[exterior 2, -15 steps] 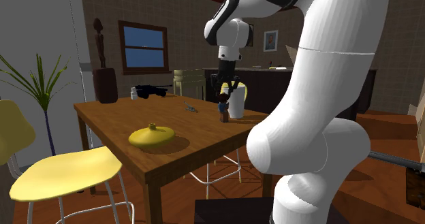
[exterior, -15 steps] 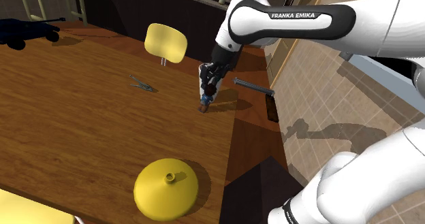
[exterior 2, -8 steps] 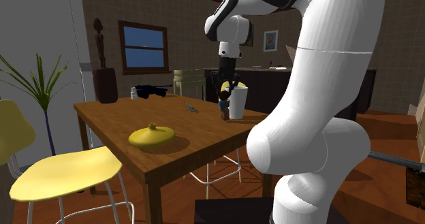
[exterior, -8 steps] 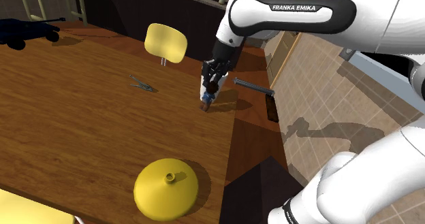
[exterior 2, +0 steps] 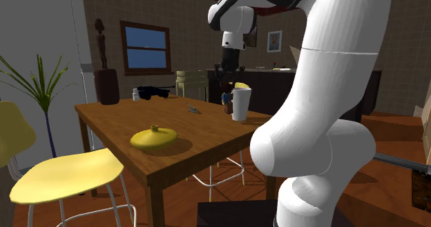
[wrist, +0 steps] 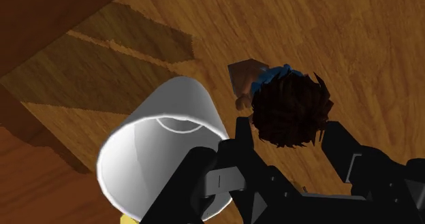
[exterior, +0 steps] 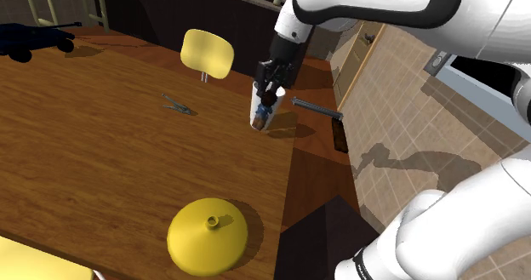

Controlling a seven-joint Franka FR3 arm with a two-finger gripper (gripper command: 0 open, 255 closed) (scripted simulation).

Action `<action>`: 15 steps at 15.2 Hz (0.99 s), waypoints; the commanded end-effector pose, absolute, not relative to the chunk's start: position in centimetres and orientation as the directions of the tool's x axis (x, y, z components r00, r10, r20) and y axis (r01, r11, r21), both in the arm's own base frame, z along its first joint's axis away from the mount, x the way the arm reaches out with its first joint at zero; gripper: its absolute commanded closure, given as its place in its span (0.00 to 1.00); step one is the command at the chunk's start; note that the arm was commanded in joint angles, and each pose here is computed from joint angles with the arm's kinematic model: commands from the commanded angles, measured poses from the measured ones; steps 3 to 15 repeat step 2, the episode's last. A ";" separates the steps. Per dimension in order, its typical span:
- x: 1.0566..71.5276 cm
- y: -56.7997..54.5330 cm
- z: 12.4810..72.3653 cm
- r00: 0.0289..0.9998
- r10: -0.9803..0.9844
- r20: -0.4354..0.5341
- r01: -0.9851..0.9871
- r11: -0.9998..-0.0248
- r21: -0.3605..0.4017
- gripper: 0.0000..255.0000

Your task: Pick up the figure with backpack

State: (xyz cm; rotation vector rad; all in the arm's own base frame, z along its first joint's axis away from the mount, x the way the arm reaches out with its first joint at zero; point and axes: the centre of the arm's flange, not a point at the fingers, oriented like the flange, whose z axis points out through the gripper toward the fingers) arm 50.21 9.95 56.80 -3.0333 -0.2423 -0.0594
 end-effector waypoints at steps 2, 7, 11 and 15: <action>50.2 10.0 57.5 0.987 0.156 0.046 0.160 -0.983 -0.095 1.00; 50.2 10.0 57.5 0.987 0.156 0.046 0.160 -0.983 -0.095 1.00; 50.2 10.0 57.5 0.987 0.156 0.046 0.160 -0.983 -0.095 1.00; 50.2 10.0 57.5 0.987 0.156 0.046 0.160 -0.983 -0.095 1.00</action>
